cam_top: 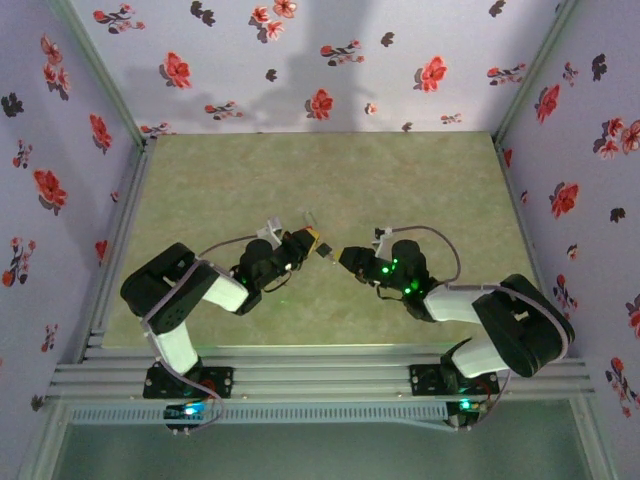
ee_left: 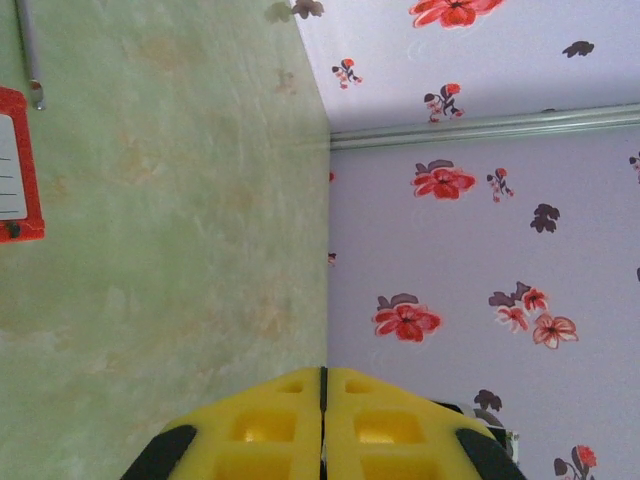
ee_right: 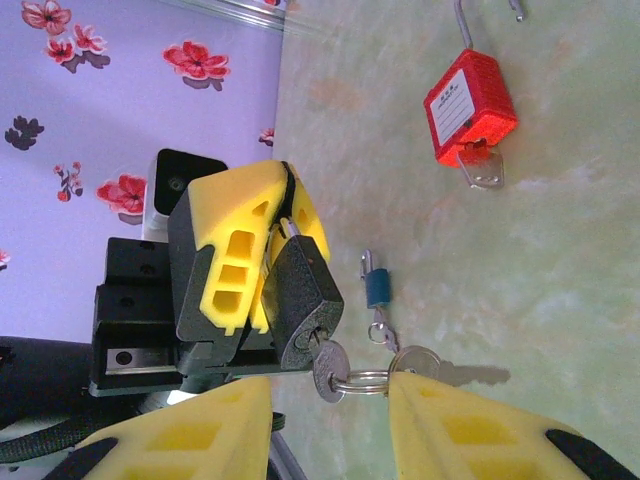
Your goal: Lock with the key
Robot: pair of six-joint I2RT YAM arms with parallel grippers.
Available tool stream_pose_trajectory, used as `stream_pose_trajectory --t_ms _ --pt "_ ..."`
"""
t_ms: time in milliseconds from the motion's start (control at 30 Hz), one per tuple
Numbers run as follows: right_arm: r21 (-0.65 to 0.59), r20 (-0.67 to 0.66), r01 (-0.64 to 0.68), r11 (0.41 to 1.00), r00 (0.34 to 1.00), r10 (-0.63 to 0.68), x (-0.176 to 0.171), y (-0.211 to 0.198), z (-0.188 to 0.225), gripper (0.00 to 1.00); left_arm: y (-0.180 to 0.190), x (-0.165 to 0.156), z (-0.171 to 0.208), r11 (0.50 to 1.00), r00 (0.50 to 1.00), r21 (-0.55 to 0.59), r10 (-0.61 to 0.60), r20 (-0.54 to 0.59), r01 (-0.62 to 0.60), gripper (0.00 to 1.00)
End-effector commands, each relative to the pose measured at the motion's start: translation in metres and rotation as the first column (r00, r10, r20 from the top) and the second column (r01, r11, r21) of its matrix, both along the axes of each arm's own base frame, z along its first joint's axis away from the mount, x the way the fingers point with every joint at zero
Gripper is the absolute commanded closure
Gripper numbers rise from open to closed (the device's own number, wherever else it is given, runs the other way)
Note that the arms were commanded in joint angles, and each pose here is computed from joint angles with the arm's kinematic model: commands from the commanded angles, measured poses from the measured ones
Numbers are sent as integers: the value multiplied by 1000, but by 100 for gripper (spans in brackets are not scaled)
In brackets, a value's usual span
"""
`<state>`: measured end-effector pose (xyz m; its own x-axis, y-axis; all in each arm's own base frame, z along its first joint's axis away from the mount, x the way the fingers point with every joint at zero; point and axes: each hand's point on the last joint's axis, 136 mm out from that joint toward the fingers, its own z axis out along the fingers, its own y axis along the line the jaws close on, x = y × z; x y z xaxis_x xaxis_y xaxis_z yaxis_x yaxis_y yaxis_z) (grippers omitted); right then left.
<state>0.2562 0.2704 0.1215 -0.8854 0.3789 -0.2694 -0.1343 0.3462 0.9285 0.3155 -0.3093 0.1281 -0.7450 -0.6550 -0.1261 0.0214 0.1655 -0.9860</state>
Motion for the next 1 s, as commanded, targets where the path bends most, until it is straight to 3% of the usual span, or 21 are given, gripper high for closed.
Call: stream_pose_trajectory --t_ms 0,300,733,967 --pt "0 59 -13 1000 998 13 5 3 12 65 -10 -3 37 998 995 -59 -30 99 36 100" --pt "10 82 -31 999 996 30 2 5 17 67 -12 -6 42 997 993 -63 -40 111 47 100" --pt "-125 160 42 991 987 -22 -2 -18 22 66 -10 -10 35 998 994 -46 -47 103 52 100" --pt "-125 177 28 992 984 -6 -3 -16 26 66 -15 -9 40 996 992 -58 -60 108 66 100"
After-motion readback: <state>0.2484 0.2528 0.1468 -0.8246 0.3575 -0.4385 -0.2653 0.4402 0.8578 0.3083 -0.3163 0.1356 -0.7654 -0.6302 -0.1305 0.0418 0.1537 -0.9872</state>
